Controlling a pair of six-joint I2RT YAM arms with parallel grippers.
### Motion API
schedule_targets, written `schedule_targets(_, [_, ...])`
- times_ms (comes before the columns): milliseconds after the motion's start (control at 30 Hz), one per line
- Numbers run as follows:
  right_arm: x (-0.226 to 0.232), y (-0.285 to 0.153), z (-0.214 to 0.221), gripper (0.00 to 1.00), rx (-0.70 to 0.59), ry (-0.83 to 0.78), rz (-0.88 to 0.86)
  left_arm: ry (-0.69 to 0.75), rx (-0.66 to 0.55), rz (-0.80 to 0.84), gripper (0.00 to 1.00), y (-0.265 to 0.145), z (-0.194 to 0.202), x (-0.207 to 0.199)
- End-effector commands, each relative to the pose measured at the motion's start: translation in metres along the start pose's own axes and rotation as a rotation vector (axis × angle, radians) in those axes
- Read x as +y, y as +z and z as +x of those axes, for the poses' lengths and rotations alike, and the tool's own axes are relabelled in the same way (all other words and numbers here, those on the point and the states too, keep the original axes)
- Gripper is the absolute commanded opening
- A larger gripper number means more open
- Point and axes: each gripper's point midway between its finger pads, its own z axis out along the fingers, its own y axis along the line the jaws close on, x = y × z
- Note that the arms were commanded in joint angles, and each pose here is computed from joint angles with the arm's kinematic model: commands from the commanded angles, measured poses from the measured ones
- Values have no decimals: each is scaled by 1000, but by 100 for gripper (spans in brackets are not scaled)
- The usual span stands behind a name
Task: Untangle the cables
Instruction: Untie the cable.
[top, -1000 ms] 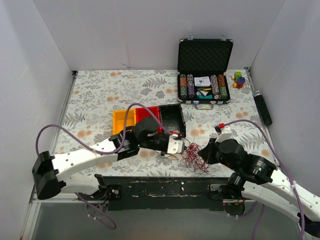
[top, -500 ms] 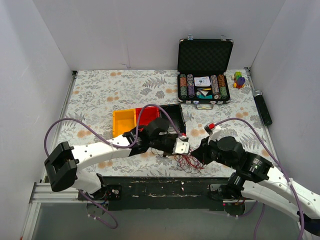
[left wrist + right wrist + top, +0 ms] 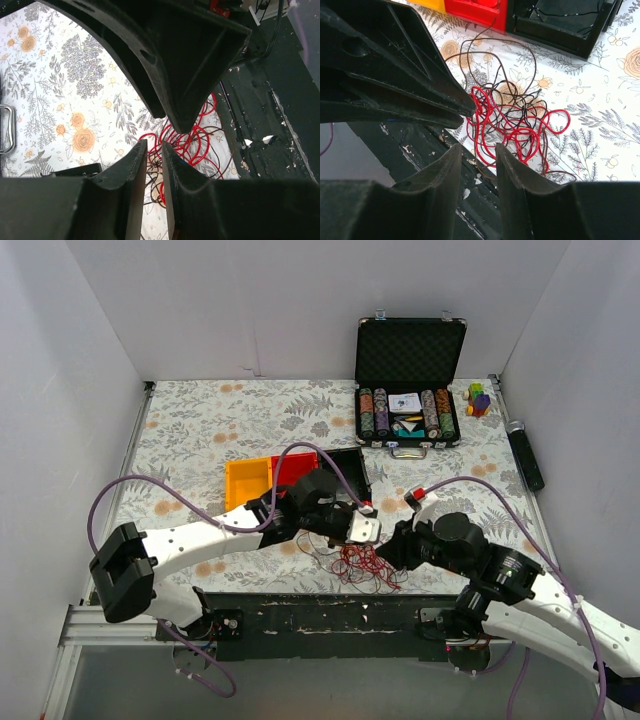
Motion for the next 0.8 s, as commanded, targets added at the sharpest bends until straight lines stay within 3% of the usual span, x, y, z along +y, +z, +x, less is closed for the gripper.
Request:
schedule_targets(0, [5,0,-10,42,-56,-9,-30,58,-35,-9,18,-9,-13,0])
schedule_targets(167, [-8,-5,-7,39,-48,23,47,78,37,74,20,1,13,-11])
schedule_targets(400, [-26,-20,-13,38,-116,115,147,167,162,210,34,4,58,-35])
schedule_targets(633, [-31,-18,-10,38,-116,144,172,192,241,208,34,10,78,-27])
schedule_targets(767, [-31,-16,-9,38,-118,156,171,198,258,201,26,13,83,-25])
